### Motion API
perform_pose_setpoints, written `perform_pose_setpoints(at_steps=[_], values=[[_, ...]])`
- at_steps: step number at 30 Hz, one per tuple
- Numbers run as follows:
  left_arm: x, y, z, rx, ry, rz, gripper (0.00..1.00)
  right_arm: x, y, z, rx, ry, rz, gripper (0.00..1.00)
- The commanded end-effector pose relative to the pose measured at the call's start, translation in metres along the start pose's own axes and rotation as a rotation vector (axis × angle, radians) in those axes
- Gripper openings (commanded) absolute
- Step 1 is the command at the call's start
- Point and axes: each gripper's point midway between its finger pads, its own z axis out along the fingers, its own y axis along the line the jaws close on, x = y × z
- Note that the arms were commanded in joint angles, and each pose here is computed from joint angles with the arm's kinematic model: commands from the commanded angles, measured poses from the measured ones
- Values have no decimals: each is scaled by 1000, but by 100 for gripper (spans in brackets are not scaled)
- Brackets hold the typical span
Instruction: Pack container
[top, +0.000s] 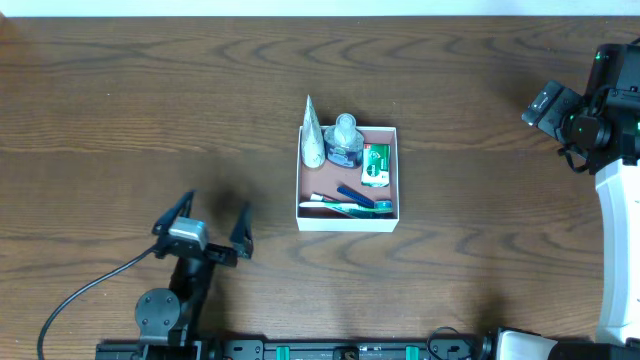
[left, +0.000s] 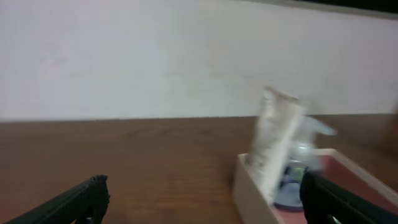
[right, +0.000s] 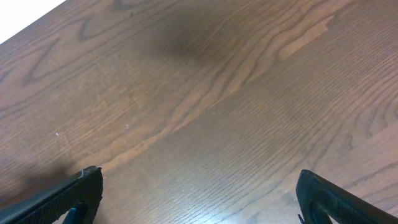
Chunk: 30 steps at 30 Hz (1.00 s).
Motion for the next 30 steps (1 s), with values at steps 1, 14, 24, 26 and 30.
perform_pose_setpoints(at_steps=[1, 14, 24, 26, 30], values=[[7, 25, -2, -137, 7, -52, 98, -2, -4, 0, 18, -8, -6, 99], [55, 44, -6, -236, 159, -29, 98, -2, -4, 0, 18, -8, -6, 99], [54, 44, -6, -236, 158, -19, 98, -2, -4, 0, 18, -8, -6, 99], [54, 44, -6, -236, 158, -19, 98, -2, -4, 0, 18, -8, -6, 99], [54, 44, -6, -236, 158, -19, 98, -2, -4, 0, 18, -8, -6, 99]])
